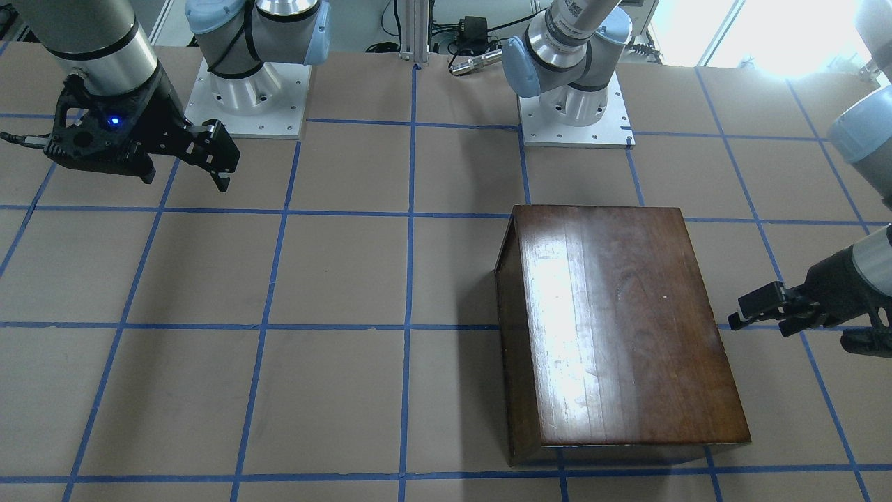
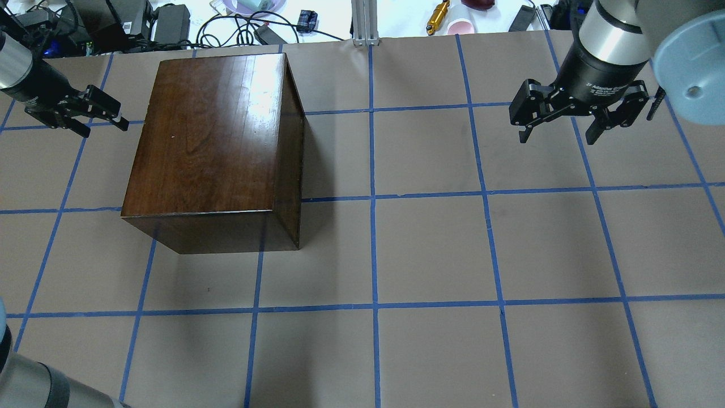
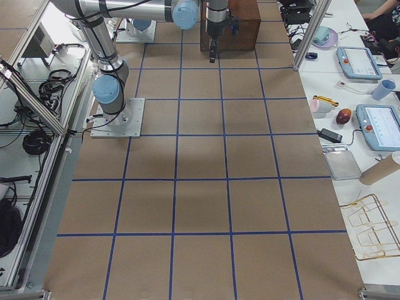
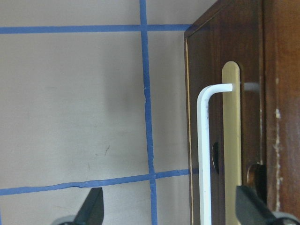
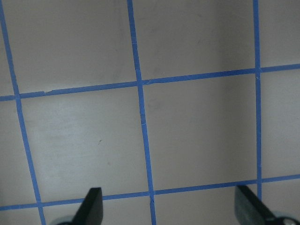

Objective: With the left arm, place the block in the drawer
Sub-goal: 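Move the left gripper down beside the cabinet to the white drawer handle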

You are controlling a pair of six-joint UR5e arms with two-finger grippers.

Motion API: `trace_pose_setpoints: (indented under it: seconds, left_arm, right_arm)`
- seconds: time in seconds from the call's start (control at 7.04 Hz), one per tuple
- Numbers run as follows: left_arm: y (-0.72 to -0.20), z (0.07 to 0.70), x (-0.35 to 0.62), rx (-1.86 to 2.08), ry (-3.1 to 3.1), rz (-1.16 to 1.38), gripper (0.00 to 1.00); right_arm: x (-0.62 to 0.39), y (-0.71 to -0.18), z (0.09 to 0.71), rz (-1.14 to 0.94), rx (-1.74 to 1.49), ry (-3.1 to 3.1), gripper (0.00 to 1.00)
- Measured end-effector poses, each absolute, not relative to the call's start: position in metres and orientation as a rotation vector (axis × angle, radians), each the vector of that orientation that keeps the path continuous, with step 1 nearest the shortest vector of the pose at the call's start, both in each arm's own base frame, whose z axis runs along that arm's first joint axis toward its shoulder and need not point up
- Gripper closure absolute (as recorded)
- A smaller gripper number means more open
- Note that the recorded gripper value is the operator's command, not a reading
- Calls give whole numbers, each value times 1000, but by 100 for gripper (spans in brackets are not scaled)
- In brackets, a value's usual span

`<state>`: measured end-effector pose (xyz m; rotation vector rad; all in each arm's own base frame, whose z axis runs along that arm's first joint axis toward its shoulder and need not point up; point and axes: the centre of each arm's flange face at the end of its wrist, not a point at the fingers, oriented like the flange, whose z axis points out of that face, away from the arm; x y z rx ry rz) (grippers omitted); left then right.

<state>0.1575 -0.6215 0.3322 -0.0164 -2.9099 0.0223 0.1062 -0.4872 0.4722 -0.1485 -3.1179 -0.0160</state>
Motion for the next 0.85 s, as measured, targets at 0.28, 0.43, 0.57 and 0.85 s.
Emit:
trace_pose_setpoints:
  seconds: [0.28,0.43,0.57,0.85]
  left_arm:
    - [-623,311,158,-7,-2878,-31,0]
    - [-624,303,156,-3,-2852,-38,0]
    - [-625,299,154,0,-2830,-37,0]
    - [-627,290,154,2,-2814,-49,0]
  right_arm:
    - [106,-487,472,-16,-148,-3117,0]
    - [106,-487,472,-16,-148,-3118,0]
    - [106,-487,472,-16,-148,-3118,0]
    - [106,-487,472,-16,-148,-3117,0]
